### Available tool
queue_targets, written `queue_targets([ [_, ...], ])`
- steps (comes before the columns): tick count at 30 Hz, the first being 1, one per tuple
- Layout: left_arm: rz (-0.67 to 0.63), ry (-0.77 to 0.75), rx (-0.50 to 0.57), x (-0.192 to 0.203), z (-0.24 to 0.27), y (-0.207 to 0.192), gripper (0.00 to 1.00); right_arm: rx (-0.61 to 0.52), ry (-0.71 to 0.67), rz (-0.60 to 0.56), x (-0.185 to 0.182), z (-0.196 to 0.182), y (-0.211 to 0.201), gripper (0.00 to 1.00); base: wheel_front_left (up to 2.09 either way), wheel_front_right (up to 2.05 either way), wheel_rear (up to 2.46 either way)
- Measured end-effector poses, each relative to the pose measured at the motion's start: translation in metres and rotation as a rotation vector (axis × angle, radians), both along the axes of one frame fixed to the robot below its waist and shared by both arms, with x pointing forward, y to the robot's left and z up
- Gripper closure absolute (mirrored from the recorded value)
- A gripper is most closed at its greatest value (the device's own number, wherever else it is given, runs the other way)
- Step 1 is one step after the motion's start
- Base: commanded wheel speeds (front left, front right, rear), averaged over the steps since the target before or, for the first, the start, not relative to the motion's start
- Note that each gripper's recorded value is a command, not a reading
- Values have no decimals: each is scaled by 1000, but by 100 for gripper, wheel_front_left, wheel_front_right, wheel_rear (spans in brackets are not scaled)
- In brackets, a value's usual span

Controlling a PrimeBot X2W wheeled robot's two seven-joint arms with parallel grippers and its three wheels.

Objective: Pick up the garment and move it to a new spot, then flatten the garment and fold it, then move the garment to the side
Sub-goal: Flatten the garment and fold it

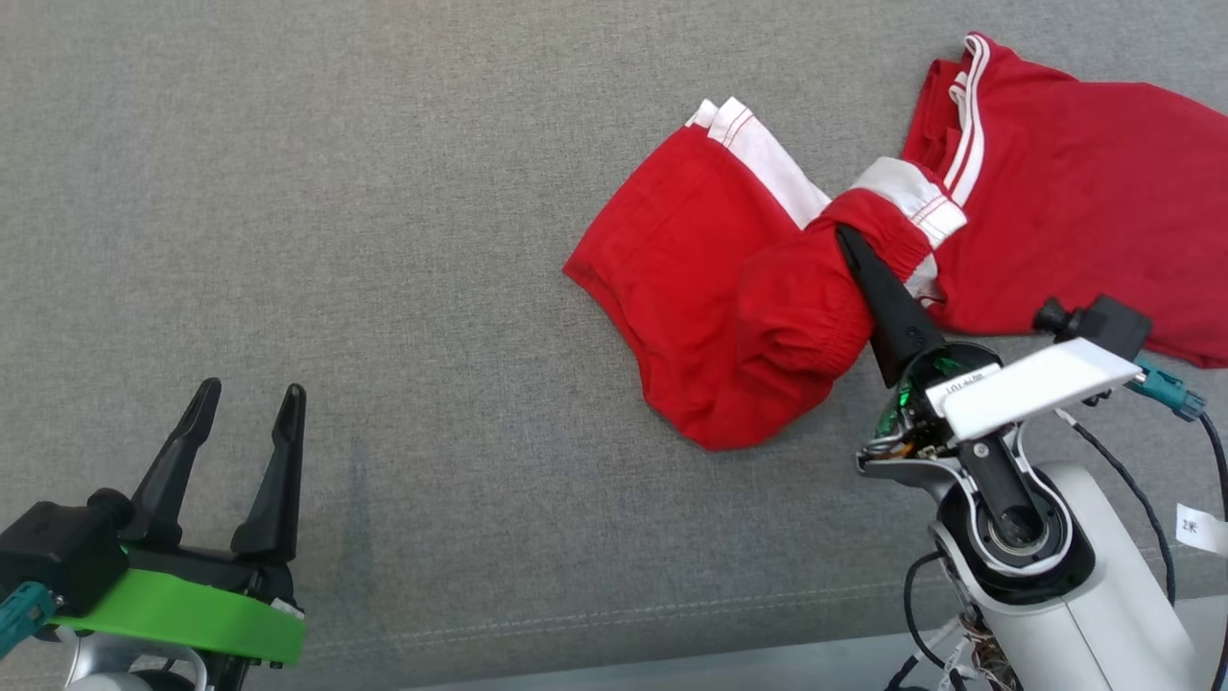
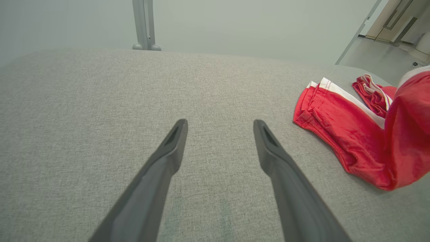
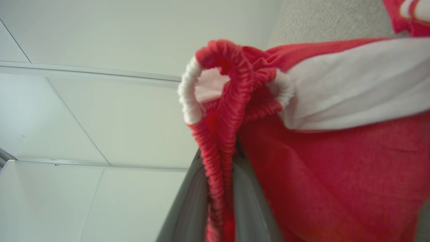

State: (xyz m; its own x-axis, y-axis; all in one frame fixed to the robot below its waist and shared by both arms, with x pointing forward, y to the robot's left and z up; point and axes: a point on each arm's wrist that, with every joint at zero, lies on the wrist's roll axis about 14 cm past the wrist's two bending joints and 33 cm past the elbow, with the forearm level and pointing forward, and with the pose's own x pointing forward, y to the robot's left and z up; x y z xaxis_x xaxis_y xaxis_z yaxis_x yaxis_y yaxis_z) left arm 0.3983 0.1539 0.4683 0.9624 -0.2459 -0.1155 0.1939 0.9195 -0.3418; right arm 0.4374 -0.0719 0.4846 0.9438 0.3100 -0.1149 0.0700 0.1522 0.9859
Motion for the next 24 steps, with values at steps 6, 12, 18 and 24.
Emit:
queue_targets([
  [6,3,3,-2,0,0,0,0,-10,19,15,11,-8,11,100,0,0,0],
  [12,20,-3,-16,1,2,0,0,-13,31,52,19,-13,26,49,0,0,0],
  [18,40,5,-17,-2,-1,5,0,-20,39,64,29,-17,35,0,0,0,0],
  [24,49,14,-18,-4,-4,6,0,-11,25,69,39,-11,44,0,0,0,0],
])
